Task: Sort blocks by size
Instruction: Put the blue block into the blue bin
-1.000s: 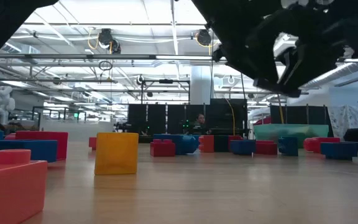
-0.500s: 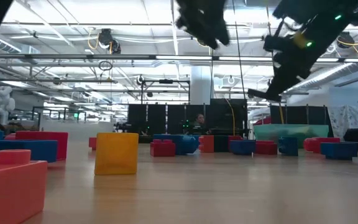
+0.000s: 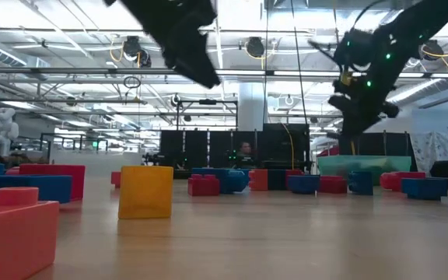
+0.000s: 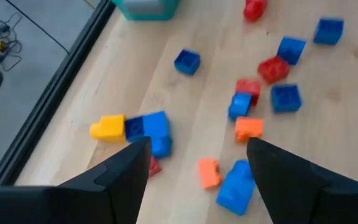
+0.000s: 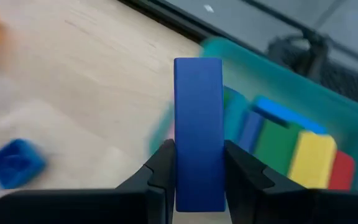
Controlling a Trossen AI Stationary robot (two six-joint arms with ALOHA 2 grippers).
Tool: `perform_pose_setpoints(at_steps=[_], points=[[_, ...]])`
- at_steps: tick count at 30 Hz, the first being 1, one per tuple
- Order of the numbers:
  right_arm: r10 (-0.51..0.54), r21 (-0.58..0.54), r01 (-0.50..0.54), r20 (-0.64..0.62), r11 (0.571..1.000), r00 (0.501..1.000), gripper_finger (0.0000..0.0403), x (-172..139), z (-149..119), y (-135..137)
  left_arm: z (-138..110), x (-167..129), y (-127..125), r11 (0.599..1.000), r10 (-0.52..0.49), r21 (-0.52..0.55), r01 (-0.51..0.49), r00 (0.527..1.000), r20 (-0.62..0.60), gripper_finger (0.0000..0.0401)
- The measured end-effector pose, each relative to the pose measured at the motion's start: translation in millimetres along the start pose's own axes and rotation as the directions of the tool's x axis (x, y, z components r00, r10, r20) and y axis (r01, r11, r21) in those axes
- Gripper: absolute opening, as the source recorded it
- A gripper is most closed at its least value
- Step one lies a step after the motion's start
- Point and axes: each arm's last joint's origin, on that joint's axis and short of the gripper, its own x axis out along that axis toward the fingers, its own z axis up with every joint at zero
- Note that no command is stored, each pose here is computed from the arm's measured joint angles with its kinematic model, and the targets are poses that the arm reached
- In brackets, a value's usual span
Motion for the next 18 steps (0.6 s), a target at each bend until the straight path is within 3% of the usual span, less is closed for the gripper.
perform_pose_setpoints(at_steps=[10, 18], points=[[-0.111, 0.128, 0.127, -0.127, 0.984, 0.986, 0.0097, 35, 0, -25, -36, 20, 47, 0.994, -0.086, 0.075, 0.085, 0.996, 0.02, 0.0267], [-0.116, 0.141, 0.134, -0.129, 0.981, 0.985, 0.012, 36, 0, -26, -50, 29, 75, 0.994, -0.1, 0.042, 0.099, 0.994, 0.034, 0.0267]])
